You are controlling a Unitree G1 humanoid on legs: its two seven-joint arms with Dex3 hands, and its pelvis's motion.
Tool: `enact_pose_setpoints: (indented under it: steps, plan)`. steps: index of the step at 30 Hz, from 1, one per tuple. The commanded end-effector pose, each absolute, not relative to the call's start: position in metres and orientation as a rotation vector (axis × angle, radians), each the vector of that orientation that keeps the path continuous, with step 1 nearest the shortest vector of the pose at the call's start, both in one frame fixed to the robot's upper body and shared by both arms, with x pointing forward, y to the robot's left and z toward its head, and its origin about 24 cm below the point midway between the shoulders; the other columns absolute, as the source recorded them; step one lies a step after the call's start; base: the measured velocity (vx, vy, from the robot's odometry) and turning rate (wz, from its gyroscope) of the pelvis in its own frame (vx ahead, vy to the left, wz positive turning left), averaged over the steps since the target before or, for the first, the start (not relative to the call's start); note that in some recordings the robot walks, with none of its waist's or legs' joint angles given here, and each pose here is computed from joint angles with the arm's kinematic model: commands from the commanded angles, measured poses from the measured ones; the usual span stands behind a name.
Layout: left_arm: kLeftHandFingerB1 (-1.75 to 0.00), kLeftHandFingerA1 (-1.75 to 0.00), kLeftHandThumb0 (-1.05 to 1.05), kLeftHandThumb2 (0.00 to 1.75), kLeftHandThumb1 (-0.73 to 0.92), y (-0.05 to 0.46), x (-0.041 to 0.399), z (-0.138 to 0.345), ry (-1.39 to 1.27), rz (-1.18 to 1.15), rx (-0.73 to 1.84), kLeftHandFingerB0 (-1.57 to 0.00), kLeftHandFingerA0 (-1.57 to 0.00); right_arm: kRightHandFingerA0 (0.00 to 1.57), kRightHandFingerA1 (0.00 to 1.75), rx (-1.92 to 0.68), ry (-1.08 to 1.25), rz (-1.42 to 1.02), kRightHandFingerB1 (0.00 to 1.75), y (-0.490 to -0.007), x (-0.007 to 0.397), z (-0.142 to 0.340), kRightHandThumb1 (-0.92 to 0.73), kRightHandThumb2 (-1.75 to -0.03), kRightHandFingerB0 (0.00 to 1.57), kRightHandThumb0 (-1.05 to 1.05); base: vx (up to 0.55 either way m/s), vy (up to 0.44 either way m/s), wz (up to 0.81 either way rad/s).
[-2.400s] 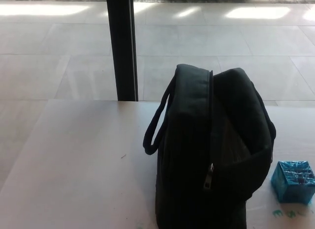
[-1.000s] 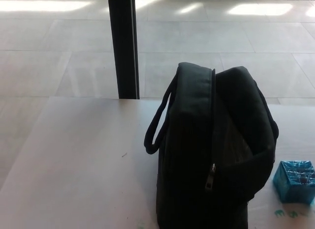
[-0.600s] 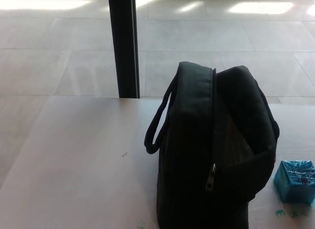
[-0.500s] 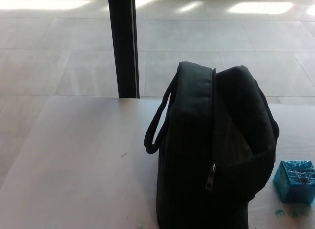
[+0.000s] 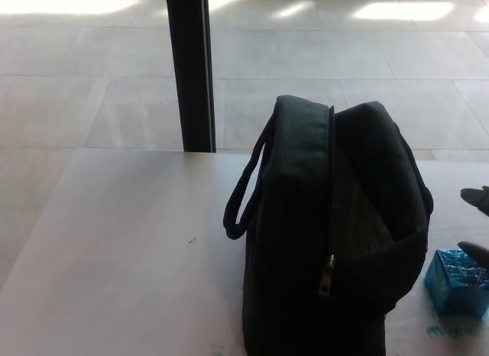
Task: The robot uses its right hand to pick up the cube kept on the middle of the desk and put it inside the bag next to it
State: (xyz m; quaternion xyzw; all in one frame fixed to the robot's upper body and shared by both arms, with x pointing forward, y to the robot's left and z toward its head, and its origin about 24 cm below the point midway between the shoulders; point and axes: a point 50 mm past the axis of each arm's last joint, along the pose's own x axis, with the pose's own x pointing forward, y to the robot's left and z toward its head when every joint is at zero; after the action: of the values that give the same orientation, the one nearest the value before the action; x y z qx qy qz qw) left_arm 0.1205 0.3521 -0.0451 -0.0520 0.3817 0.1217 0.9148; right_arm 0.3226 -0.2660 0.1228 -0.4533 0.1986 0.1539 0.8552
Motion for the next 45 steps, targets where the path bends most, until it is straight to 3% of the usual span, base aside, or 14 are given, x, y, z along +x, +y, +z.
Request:
enact_pose_setpoints:
  steps: [1, 2, 3, 6, 11, 15, 18, 25, 26, 36, 37, 39, 40, 45]
  plan:
    - [-0.44, -0.45, -0.39, 0.62, 0.75, 0.356, 0.118, -0.045, 0.803, 0.261, -0.118, -0.41, -0.43, 0.0, 0.06, -1.041, 0.447, 0.33, 0.04, -0.267, 0.327, 0.126, -0.68, -1.04, 0.02, -1.05, 0.0, 0.0, 0.0]
    - [-0.54, -0.59, -0.4, 0.93, 0.55, 0.356, 0.117, -0.046, 0.8, 0.249, -0.112, -0.29, -0.38, 0.0, 0.08, -1.055, 0.459, 0.323, 0.04, -0.267, 0.328, 0.124, -0.67, -1.03, 0.02, -1.04, 0.0, 0.0, 0.0]
    - [-0.44, -0.45, -0.4, 0.61, 0.76, 0.356, 0.117, -0.046, 0.803, 0.252, -0.105, -0.41, -0.44, 0.0, 0.11, -1.058, 0.463, 0.32, 0.07, -0.267, 0.329, 0.122, -0.64, -1.03, 0.02, -1.01, 0.0, 0.0, 0.0]
    - [-0.54, -0.6, -0.41, 0.94, 0.56, 0.356, 0.117, -0.046, 0.804, 0.251, -0.109, -0.3, -0.39, 0.0, 0.13, -1.102, 0.485, 0.32, 0.07, -0.269, 0.33, 0.116, -0.61, -1.02, 0.0, -0.99, 0.0, 0.0, 0.0]
    - [-0.45, -0.48, -0.4, 0.61, 0.73, 0.355, 0.118, -0.045, 0.802, 0.254, -0.12, -0.42, -0.45, 0.0, 0.1, -1.357, 0.605, 0.386, 0.0, -0.277, 0.333, 0.11, -0.6, -1.0, 0.0, -1.05, 0.0, 0.0, 0.0]
    - [-0.55, -0.6, -0.44, 0.94, 0.57, 0.355, 0.118, -0.044, 0.806, 0.245, -0.094, -0.33, -0.4, 0.0, 0.09, -1.345, 0.649, 0.393, 0.0, -0.284, 0.332, 0.103, -0.56, -0.97, 0.0, -1.01, 0.0, 0.0, 0.0]
    - [-0.46, -0.48, -0.4, 0.62, 0.74, 0.355, 0.119, -0.046, 0.805, 0.257, -0.1, -0.44, -0.45, 0.0, 0.07, -1.346, 0.638, 0.422, 0.0, -0.277, 0.333, 0.099, -0.57, -0.98, 0.0, -1.03, 0.0, 0.0, 0.0]
    - [-0.54, -0.6, -0.45, 0.94, 0.56, 0.354, 0.122, -0.045, 0.806, 0.234, -0.09, -0.31, -0.4, 0.0, 0.03, -1.317, 0.544, 0.461, 0.0, -0.255, 0.34, 0.098, -0.57, -0.97, 0.0, -1.03, 0.0, 0.0, 0.0]
    - [-0.43, -0.46, -0.42, 0.61, 0.75, 0.355, 0.121, -0.045, 0.808, 0.236, -0.091, -0.41, -0.45, 0.0, 0.05, -1.313, 0.527, 0.466, 0.0, -0.251, 0.341, 0.1, -0.56, -0.95, 0.0, -1.0, 0.0, 0.0, 0.0]
    - [-0.53, -0.59, -0.45, 0.94, 0.57, 0.356, 0.121, -0.045, 0.803, 0.23, -0.096, -0.28, -0.38, 0.0, 0.07, -1.276, 0.444, 0.439, 0.03, -0.25, 0.339, 0.101, -0.5, -0.91, 0.0, -0.9, 0.0, 0.0, 0.0]
    - [-0.43, -0.45, -0.44, 0.62, 0.77, 0.356, 0.121, -0.046, 0.802, 0.23, -0.097, -0.38, -0.43, 0.0, 0.06, -1.287, 0.446, 0.429, 0.0, -0.253, 0.339, 0.1, -0.52, -0.91, 0.0, -0.93, 0.0, 0.0, 0.0]
    - [-0.54, -0.6, -0.43, 0.95, 0.57, 0.355, 0.121, -0.044, 0.802, 0.234, -0.106, -0.28, -0.39, 0.0, 0.09, -1.318, 0.477, 0.441, 0.0, -0.257, 0.338, 0.099, -0.53, -0.91, 0.0, -0.95, 0.0, 0.0, 0.0]
    - [-0.43, -0.45, -0.42, 0.61, 0.77, 0.355, 0.121, -0.044, 0.802, 0.237, -0.106, -0.4, -0.43, 0.0, 0.1, -1.35, 0.507, 0.46, 0.0, -0.258, 0.338, 0.098, -0.55, -0.92, 0.0, -0.98, 0.0, 0.0, 0.0]
    - [-0.42, -0.44, -0.42, 0.61, 0.78, 0.357, 0.126, -0.041, 0.794, 0.226, -0.07, -0.39, -0.44, 0.0, 0.07, -1.452, 0.645, 0.542, 0.12, -0.264, 0.336, 0.092, -0.54, -0.9, 0.08, -0.9, 0.0, 0.0, 0.0]
